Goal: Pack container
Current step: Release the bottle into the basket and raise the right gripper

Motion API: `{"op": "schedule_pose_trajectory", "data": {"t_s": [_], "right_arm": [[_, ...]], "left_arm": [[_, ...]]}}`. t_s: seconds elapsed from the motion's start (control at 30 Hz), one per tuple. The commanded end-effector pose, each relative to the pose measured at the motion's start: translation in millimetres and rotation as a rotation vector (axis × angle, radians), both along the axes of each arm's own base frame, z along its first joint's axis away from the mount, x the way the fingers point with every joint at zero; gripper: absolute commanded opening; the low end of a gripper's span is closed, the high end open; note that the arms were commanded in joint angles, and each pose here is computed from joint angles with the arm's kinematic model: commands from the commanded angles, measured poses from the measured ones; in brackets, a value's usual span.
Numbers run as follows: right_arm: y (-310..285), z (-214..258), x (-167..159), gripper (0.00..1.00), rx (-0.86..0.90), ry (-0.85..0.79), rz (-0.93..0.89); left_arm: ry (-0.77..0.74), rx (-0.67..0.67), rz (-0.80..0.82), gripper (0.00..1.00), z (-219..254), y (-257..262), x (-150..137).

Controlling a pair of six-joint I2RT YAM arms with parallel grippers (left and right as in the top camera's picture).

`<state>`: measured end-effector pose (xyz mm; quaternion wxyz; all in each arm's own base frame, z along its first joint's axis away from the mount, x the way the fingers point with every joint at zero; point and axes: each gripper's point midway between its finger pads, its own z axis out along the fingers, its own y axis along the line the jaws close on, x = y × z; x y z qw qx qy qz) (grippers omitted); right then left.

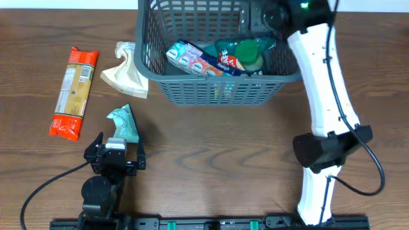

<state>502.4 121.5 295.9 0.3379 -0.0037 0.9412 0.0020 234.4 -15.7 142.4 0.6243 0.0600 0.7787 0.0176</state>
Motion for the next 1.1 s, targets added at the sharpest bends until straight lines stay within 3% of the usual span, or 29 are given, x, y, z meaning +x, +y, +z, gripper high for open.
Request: {"op": "schedule_pose_trajectory", "data": {"t_s": [0.0,0.17,0.43,0.57,1.07], "right_arm": [[-37,46,-6,0.99,-0.046,-0.112,-0.155],[-113,75,-30,0.99,-0.076,-0.175,-0.495],[-213,59,-61,0.99,-0.085,-0.077,-0.771],[-238,43,-68,0.99,-0.034,-0.01,-0.816],[-299,-37,-98,0.99,-0.097,0.274,-0.943]], "left_arm": [[0.026,0.009,0.009,0.99,-12,2,0],[0.026,0.009,0.009,0.99,-12,2,0],[0.026,0.009,0.009,0.99,-12,2,0],[0.026,0.009,0.009,0.99,-12,2,0],[0.026,0.009,0.009,0.99,-12,2,0]]}}
